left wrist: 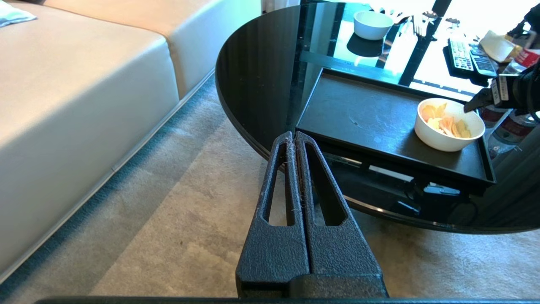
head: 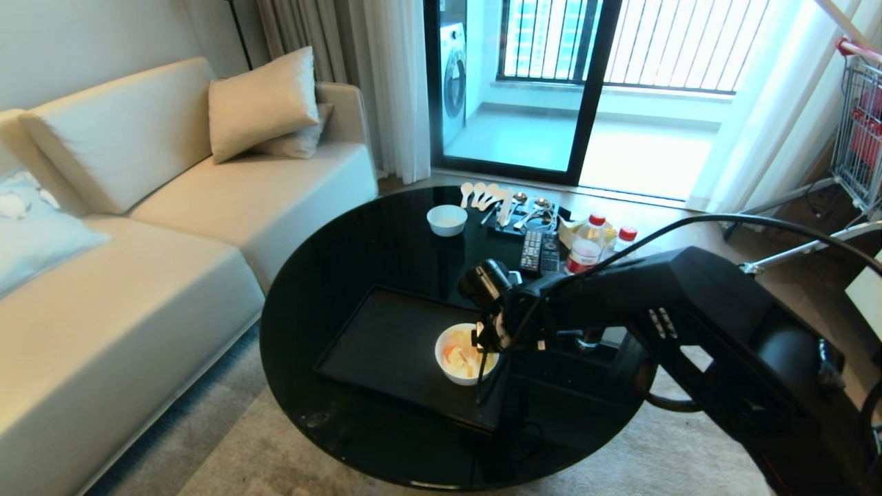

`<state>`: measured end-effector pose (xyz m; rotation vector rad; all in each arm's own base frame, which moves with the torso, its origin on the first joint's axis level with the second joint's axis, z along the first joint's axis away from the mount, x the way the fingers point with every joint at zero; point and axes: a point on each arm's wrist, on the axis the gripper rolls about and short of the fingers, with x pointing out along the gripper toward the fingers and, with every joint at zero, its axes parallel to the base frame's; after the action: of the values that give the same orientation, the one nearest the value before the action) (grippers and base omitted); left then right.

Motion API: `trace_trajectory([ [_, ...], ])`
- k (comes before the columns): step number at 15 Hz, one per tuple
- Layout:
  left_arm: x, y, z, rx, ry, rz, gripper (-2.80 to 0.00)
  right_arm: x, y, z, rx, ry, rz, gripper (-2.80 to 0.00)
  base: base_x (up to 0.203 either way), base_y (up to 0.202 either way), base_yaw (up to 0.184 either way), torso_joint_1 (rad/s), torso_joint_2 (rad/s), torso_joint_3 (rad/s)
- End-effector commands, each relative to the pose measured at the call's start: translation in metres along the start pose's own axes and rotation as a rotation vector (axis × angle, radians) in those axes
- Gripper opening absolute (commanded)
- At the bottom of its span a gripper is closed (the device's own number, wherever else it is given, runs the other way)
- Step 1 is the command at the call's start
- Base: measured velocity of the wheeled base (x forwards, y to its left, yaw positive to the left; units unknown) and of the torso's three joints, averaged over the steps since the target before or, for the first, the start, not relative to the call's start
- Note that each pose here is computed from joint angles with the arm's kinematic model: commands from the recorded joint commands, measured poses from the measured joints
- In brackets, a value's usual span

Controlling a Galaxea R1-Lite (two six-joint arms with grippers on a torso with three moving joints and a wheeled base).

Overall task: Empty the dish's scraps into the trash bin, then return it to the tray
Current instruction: Pick up the bowl with leftover food

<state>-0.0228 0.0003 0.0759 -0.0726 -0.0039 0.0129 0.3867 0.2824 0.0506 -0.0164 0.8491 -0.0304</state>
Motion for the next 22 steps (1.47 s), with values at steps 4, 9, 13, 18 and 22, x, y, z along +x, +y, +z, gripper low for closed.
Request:
trace_trajectory([
  [4, 0.000, 0.000, 0.000, -0.001, -0.001, 0.001, -2.80, 0.013, 0.000, -0.009, -0.008, 0.024, -0.023, 0.00, 0.000, 0.000, 0.000, 0.000, 0.00, 0.000],
  [9, 0.000, 0.000, 0.000, -0.001, -0.001, 0.001, -2.80, 0.020, 0.001, -0.014, -0.017, 0.037, -0.029, 0.00, 0.000, 0.000, 0.000, 0.000, 0.00, 0.000],
  [13, 0.000, 0.000, 0.000, -0.001, -0.001, 0.001, -2.80, 0.022, 0.002, -0.017, -0.021, 0.042, -0.031, 0.00, 0.000, 0.000, 0.000, 0.000, 0.00, 0.000],
  [18, 0.000, 0.000, 0.000, -0.001, -0.001, 0.001, -2.80, 0.023, 0.004, -0.021, -0.031, 0.051, -0.033, -2.80, 0.000, 0.000, 0.000, 0.000, 0.00, 0.000],
  [22, 0.000, 0.000, 0.000, -0.001, -0.001, 0.001, -2.80, 0.025, 0.012, -0.031, -0.055, 0.065, -0.029, -2.80, 0.000, 0.000, 0.000, 0.000, 0.00, 0.000],
])
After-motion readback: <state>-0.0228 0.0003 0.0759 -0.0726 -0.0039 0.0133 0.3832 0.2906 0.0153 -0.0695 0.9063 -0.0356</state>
